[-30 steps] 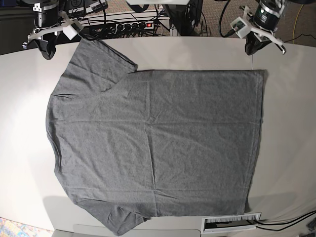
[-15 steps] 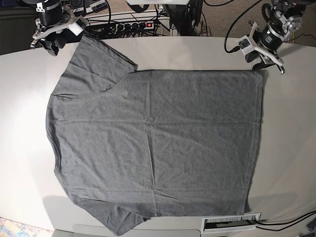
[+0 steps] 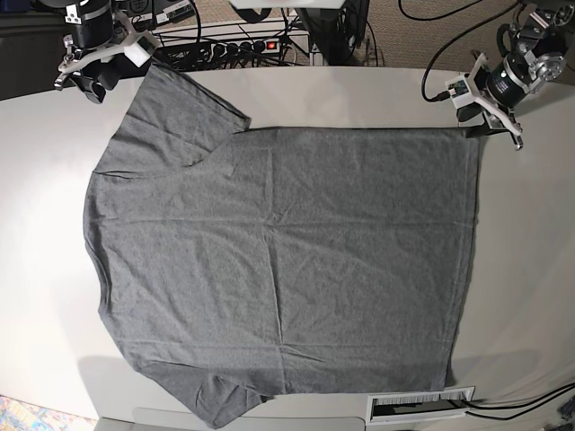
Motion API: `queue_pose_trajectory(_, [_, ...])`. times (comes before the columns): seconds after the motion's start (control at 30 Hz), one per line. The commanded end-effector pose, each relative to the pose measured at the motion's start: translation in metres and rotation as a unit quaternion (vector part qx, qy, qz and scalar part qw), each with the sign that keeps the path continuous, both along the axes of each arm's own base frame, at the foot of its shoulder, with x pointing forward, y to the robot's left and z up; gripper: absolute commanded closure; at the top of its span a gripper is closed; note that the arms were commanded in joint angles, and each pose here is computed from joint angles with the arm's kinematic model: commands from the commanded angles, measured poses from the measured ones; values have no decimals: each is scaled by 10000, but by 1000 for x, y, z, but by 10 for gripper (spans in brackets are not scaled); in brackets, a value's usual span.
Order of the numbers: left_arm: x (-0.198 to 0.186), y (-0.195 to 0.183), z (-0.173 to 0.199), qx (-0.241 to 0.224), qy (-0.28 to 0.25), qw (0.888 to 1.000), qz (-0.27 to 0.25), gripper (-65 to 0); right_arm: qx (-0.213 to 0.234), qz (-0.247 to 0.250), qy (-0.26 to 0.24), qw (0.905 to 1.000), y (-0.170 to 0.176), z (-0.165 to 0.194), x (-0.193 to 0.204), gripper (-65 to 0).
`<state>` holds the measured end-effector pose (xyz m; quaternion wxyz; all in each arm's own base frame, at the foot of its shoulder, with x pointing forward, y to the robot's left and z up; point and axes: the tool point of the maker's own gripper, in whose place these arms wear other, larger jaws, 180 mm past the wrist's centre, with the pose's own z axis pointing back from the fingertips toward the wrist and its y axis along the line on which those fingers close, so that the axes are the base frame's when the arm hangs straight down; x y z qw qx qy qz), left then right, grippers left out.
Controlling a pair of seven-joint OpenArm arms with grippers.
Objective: Fold the T-shirt properly
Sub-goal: 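Lower both grippers to the shoulder corners of the grey T-shirt, then grasp the shoulder corners with both grippers and pull them taut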
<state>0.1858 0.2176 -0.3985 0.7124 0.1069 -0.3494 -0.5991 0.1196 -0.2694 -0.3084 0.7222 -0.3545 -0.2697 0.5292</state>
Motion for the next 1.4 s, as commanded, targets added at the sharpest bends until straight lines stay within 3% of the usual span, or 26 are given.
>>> queue_pose_trajectory(0.0, [1, 3, 0, 86, 35, 9999, -52, -243, -35, 44, -125, 9999, 0, 7, 4, -241])
queue_pose_trajectory(0.2, [11, -3, -21, 147, 183, 9995, -208, -243, -66, 3, -116, 9999, -1, 7, 3, -241])
queue_pose_trajectory(0.3, [9, -6, -39, 449, 321, 9974, -458, -234, -88, -18, -114, 9999, -2, 7, 3, -241])
queue_pose_trajectory(0.37, [10, -6, -45, 647, 369, 9960, -494, -180, -179, 47, -155, 9997, -2, 9, 4, -241])
queue_pose_trajectory(0.5, [12, -7, -47, 780, 394, 9950, -483, -9, -366, 143, -392, 9985, -3, 18, 10, -241])
queue_pose_trajectory(0.67, [3, -9, -44, 816, 467, 9944, -485, 0, -329, 20, -456, 9984, -6, 19, 12, -241])
queue_pose_trajectory(0.77, [-14, -12, -41, 842, 579, 9929, -607, 0, 36, -17, 331, 9994, 0, -6, -4, -243])
queue_pose_trajectory(0.83, [-29, -14, -39, 844, 694, 9913, -728, 0, 427, 109, 1042, 9936, 13, -26, -22, -262])
queue_pose_trajectory(0.9, [-43, -15, -38, 862, 806, 9895, -838, 0, 808, 200, 1396, 9867, 26, -35, -30, -262])
queue_pose_trajectory(1.13, [-56, -13, -39, 979, 760, 9884, -882, 0, 1247, 416, 1817, 9745, 43, -45, -23, -266])
queue_pose_trajectory(1.2, [-56, -13, -39, 981, 753, 9884, -884, 0, 1433, 490, 1986, 9683, 50, -47, -23, -303])
queue_pose_trajectory(1.37, [-56, -13, -39, 982, 753, 9884, -882, 0, 1643, 503, 2002, 9646, 57, -47, -18, -324])
